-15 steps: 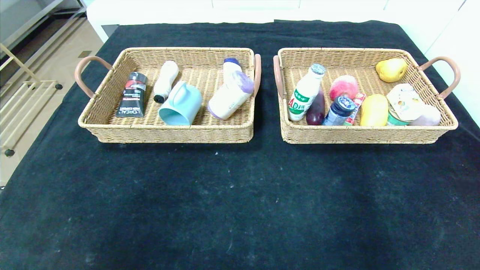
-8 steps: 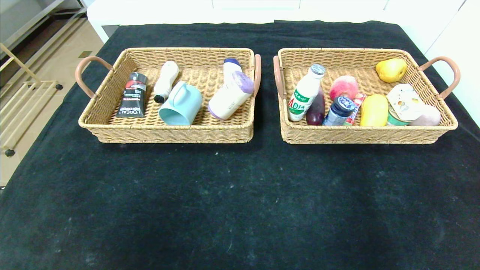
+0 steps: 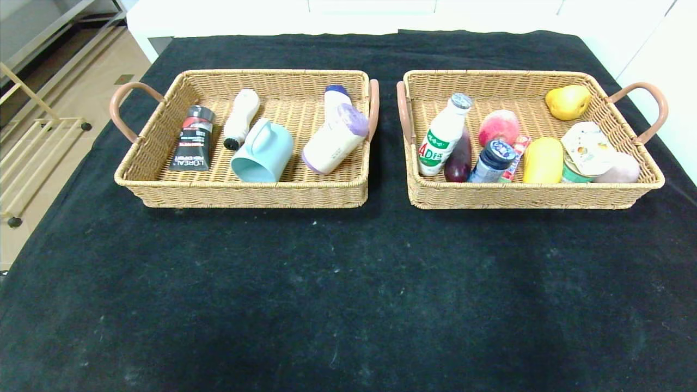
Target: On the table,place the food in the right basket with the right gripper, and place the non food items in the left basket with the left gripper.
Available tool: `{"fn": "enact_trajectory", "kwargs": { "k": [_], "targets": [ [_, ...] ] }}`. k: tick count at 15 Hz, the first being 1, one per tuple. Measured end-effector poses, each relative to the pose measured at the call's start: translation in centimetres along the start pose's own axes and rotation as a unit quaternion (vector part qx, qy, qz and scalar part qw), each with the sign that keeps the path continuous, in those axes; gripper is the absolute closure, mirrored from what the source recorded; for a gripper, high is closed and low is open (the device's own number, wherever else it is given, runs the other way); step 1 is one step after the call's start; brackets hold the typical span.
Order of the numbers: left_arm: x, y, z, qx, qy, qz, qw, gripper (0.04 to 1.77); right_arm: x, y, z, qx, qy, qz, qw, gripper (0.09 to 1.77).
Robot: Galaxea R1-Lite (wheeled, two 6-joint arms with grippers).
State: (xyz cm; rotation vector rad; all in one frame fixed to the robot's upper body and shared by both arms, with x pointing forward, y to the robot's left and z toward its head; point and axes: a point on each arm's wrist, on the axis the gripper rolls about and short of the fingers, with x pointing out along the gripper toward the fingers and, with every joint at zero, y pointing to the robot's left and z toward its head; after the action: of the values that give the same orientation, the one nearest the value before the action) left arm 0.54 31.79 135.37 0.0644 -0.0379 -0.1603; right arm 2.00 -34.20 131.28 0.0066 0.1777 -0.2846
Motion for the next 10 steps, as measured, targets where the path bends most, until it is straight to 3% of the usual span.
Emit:
{"fn": "enact_trajectory", "kwargs": {
  "k": [4, 7, 10],
  "targets": [
    [-0.4, 0.8, -0.8, -0.002, 0.0, -0.011, 0.9999, 0.09, -0.3, 0.1, -1.7, 0.009, -0.008, 0.033, 0.999, 0.16],
    [-0.9, 0.7, -3.5, -0.001, -0.002, -0.036, 0.9994, 0.09, -1.0, 0.1, -3.1, 0.004, -0.035, 0.103, 0.994, 0.16],
    [-0.5, 0.5, -6.7, 0.005, -0.018, -0.042, 0.9989, 0.09, -0.4, 0.3, -4.4, -0.004, -0.096, 0.13, 0.987, 0.16]
  ]
}}
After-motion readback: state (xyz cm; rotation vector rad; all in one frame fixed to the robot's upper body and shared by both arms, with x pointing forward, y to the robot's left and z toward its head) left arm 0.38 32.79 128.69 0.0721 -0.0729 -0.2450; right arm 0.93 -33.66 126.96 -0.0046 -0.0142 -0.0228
